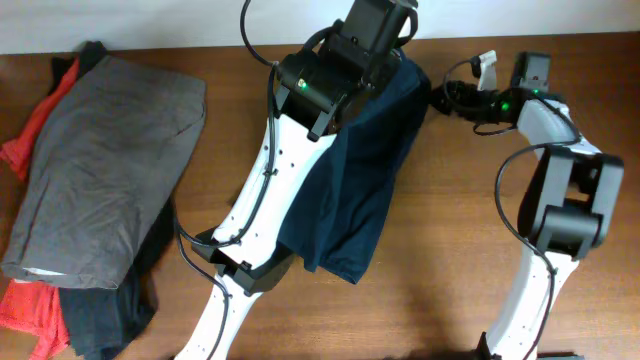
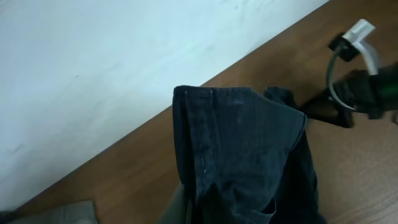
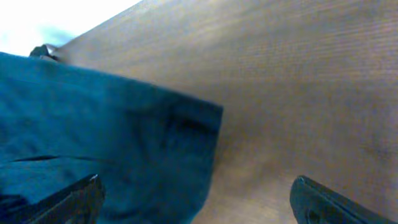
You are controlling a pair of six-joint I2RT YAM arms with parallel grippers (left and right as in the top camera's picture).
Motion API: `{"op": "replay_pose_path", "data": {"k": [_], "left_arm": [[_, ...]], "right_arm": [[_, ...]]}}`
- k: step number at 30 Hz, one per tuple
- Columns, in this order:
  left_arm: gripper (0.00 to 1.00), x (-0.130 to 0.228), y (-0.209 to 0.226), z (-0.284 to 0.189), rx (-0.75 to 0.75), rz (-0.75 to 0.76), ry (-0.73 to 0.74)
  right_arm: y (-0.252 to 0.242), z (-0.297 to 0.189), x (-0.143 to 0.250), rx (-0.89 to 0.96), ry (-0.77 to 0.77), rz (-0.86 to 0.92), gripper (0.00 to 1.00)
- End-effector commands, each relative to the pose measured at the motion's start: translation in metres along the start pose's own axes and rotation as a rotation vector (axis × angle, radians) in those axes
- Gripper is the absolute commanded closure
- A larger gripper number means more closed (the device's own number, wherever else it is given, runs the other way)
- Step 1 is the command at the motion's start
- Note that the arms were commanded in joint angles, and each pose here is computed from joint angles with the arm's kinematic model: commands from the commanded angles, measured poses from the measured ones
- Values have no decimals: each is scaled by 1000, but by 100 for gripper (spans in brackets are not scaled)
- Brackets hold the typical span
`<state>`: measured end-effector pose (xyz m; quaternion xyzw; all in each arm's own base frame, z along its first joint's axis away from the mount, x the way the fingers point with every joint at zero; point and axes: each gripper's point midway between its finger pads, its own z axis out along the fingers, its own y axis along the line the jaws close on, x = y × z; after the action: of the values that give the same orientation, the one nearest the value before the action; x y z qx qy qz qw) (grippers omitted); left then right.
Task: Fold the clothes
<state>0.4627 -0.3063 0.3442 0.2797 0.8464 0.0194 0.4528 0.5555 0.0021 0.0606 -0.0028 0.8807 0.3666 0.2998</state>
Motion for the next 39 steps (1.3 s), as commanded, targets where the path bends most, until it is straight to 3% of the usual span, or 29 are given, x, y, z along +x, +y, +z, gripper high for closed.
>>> {"op": "replay_pose_path", "data": {"k": [1,5,7,8,10,11,12,17,24,29,39], "left_arm": [[99,-9,11,-17,-19,1,-37],[99,-14,15,-29,-20,-6,-55],[99,-15,17,-33,-21,-8,-61],[99,-16,18,-35,-22,-8,-64],[99,-17,20,-39,-25,-12,-71],[99,-18,23,-40,-31,-14,-74],[99,-19,28,-42,-49,-19,-78],[99,-26,70,-54,-137,-50,-117],[99,-28,153,-97,-263,-154,-189],[99,-24,179,-125,-246,-186,-222],[99,-3,175,-170,-204,-177,-184]], "right_arm": [[8,31,6,-67,7,-42,0],[21,69,13,-107,1,-80,2],[32,82,13,-129,-5,-89,12],[37,86,12,-136,-9,-93,22],[47,90,6,-151,-26,-104,80],[49,88,2,-153,-36,-88,91],[48,84,-5,-152,-49,-65,96],[64,31,-52,-244,-125,-58,96],[125,-98,-117,-201,-260,-186,96],[185,-182,-118,41,-325,-365,96],[265,-330,-65,491,-464,-414,96]]}}
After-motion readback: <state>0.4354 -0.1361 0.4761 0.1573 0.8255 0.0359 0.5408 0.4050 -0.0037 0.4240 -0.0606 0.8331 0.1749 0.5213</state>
